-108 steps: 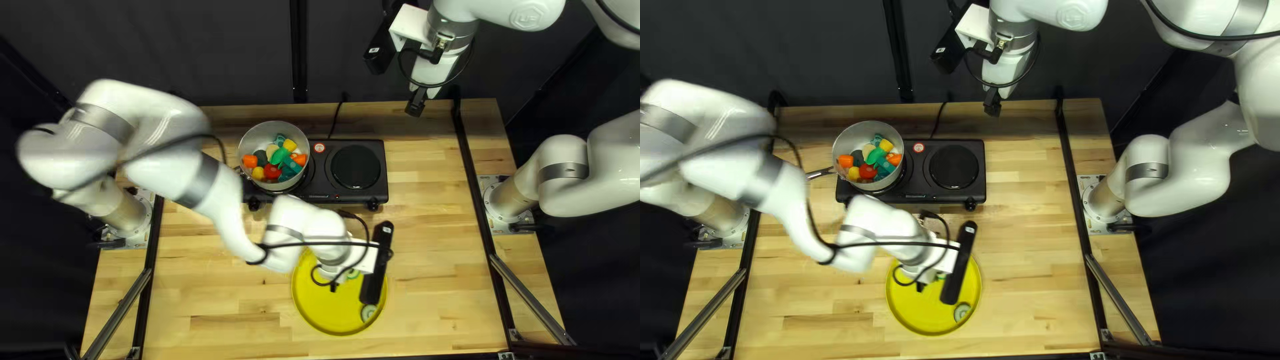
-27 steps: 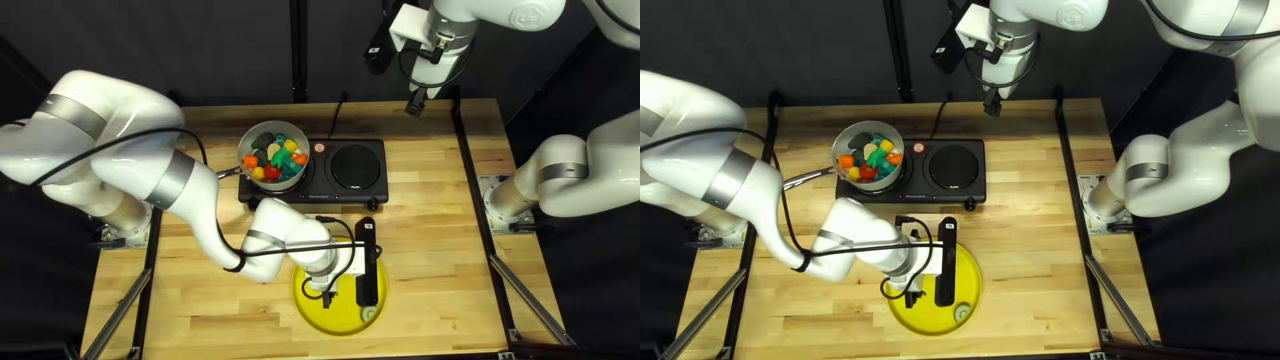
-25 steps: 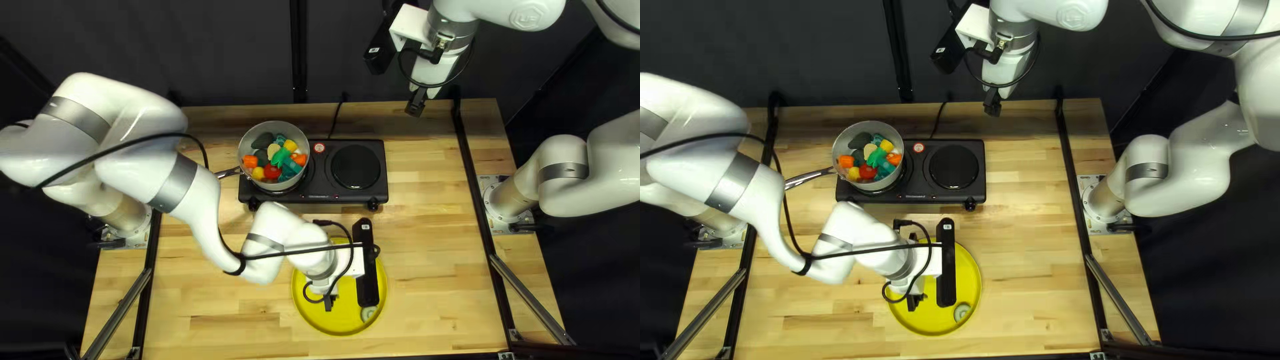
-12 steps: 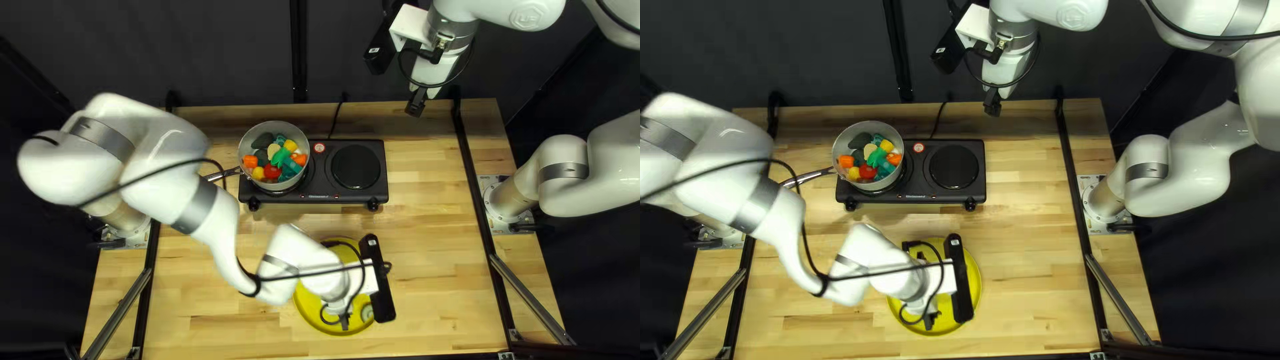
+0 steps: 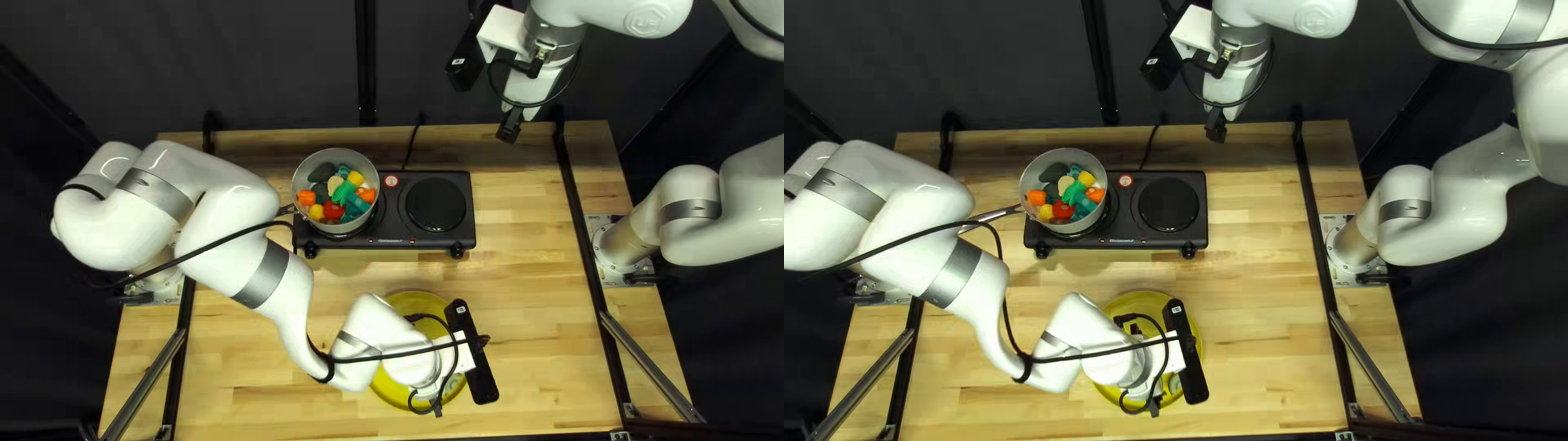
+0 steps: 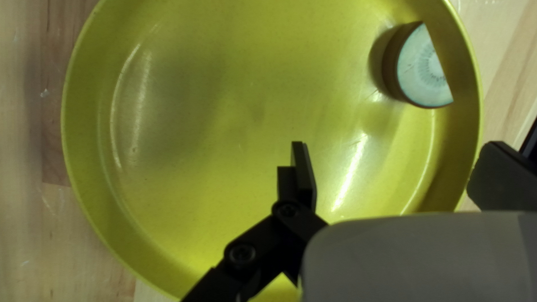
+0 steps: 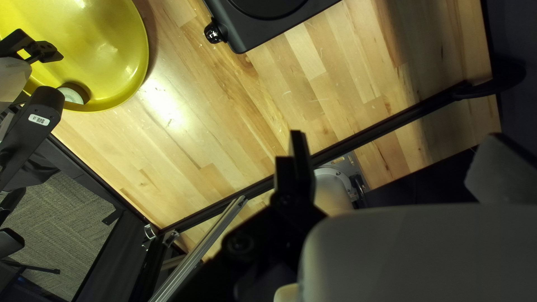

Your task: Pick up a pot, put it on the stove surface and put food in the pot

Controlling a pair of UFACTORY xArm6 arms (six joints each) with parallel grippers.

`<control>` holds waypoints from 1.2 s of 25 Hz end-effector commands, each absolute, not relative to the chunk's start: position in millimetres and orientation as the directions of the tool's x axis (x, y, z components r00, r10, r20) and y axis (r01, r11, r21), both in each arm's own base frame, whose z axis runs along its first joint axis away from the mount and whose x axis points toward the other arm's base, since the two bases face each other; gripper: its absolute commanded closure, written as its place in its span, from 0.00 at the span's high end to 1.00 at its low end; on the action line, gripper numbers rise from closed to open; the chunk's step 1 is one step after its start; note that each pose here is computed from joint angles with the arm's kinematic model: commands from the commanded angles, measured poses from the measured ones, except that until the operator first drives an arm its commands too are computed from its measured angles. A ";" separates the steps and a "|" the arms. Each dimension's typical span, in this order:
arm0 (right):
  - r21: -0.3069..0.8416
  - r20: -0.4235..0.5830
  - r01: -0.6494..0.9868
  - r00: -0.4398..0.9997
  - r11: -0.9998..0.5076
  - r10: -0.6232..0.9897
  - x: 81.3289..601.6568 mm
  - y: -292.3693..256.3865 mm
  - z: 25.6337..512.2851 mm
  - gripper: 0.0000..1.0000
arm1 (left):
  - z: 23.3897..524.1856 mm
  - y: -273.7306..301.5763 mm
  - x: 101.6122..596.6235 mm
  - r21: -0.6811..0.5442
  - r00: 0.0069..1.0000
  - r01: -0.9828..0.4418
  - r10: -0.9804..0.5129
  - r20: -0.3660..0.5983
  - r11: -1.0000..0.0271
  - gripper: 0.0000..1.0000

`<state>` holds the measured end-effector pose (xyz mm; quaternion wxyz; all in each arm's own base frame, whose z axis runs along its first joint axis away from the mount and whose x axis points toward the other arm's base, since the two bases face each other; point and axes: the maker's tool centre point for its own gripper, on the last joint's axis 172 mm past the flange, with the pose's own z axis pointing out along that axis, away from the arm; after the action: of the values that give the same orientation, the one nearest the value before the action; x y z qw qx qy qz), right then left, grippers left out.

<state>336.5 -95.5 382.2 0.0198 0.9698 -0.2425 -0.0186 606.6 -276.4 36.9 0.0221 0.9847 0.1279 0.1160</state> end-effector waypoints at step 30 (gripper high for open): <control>0.047 -0.026 -0.470 0.882 -0.882 -0.471 336.5 -95.5 382.2 1.00 | 24.7 -268.8 633.1 0.007 0.933 0.263 0.257 0.253 -0.965 1.00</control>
<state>336.5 -95.5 382.2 0.0198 0.9698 -0.2425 -0.0186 632.3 -268.9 24.9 -0.0146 0.9833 0.1322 0.1245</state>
